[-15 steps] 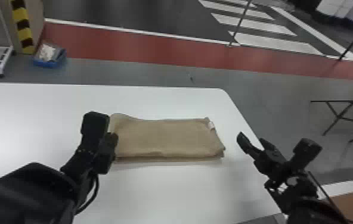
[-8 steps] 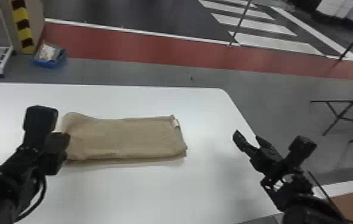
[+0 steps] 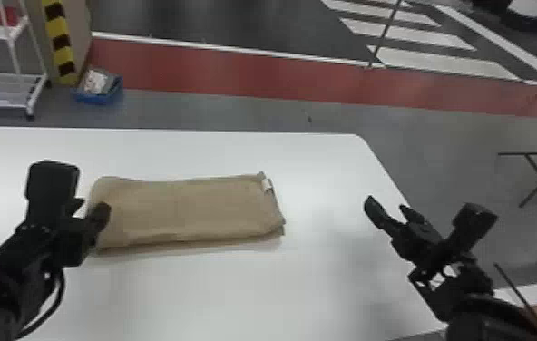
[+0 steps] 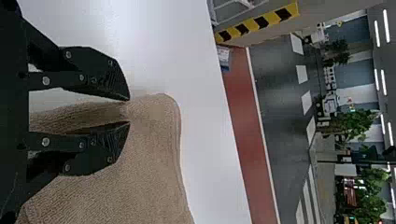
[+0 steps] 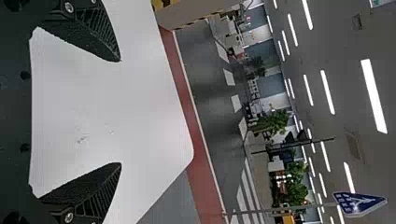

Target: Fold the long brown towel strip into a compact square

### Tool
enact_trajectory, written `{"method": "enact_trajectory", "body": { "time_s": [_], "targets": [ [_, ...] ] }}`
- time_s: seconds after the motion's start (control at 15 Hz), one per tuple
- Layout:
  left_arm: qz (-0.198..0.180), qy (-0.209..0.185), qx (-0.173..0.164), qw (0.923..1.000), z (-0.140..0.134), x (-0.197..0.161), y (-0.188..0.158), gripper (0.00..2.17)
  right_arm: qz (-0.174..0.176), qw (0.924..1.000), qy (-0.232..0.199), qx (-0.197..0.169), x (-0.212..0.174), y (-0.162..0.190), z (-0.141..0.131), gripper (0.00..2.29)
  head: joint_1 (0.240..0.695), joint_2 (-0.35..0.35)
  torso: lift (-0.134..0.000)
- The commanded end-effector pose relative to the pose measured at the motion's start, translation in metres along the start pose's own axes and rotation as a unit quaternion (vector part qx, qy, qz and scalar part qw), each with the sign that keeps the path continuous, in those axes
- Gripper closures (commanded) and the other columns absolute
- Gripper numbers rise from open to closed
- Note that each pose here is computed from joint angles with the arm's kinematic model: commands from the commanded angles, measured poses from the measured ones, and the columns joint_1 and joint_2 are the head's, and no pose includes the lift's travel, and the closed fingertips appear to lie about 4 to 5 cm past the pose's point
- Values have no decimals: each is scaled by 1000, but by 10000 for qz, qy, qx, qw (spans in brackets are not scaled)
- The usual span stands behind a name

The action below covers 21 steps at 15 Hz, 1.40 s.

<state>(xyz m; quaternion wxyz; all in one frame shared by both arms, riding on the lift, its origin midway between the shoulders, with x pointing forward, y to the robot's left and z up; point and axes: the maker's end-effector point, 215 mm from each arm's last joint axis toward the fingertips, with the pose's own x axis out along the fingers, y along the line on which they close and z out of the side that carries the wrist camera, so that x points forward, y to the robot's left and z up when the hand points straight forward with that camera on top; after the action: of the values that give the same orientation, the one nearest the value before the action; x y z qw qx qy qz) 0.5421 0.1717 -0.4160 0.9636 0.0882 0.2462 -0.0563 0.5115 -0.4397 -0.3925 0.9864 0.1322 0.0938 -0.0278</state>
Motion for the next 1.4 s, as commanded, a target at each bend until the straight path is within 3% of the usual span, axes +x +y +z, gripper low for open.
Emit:
{"method": "enact_trajectory", "body": {
  "time_s": [0.0, 0.13, 0.4, 0.47, 0.53, 0.73, 0.8, 1.0, 1.33],
  "targets": [
    [99, -232, -39, 9997, 16, -14, 12, 19, 13, 10000, 25, 22, 0, 2, -2, 90, 695, -276, -128],
    [115, -637, -102, 9978, 42, -18, 14, 39, 93, 9999, 43, 44, 3, 13, -5, 93, 695, -269, -128],
    [-220, -916, -81, 9955, 58, -7, -18, 87, 399, 9990, 189, 22, 17, 60, -23, 93, 695, -245, -128],
    [-337, -895, -30, 9954, 58, -2, -30, 198, 467, 9986, 252, 20, 21, 72, -28, 93, 695, -241, -128],
    [-471, -842, 16, 9953, 56, 3, -39, 468, 557, 9978, 360, -19, 24, 86, -36, 93, 695, -239, -128],
    [-712, -250, 19, 9971, 30, 16, -58, 1781, 894, 9939, 625, -153, 35, 134, -54, 93, 695, -222, -128],
    [-793, -187, 19, 9967, 27, 19, -60, 1885, 1013, 9925, 670, -158, 37, 150, -58, 93, 695, -213, -128],
    [-851, 23, 3, 9964, 10, 23, -56, 1889, 1340, 9869, 862, -258, 42, 191, -66, 93, 695, -164, -128],
    [-784, 135, -5, 9968, -1, 28, -41, 1889, 1502, 9843, 901, -237, 56, 212, -46, 97, 695, -108, -128]
  ]
}}
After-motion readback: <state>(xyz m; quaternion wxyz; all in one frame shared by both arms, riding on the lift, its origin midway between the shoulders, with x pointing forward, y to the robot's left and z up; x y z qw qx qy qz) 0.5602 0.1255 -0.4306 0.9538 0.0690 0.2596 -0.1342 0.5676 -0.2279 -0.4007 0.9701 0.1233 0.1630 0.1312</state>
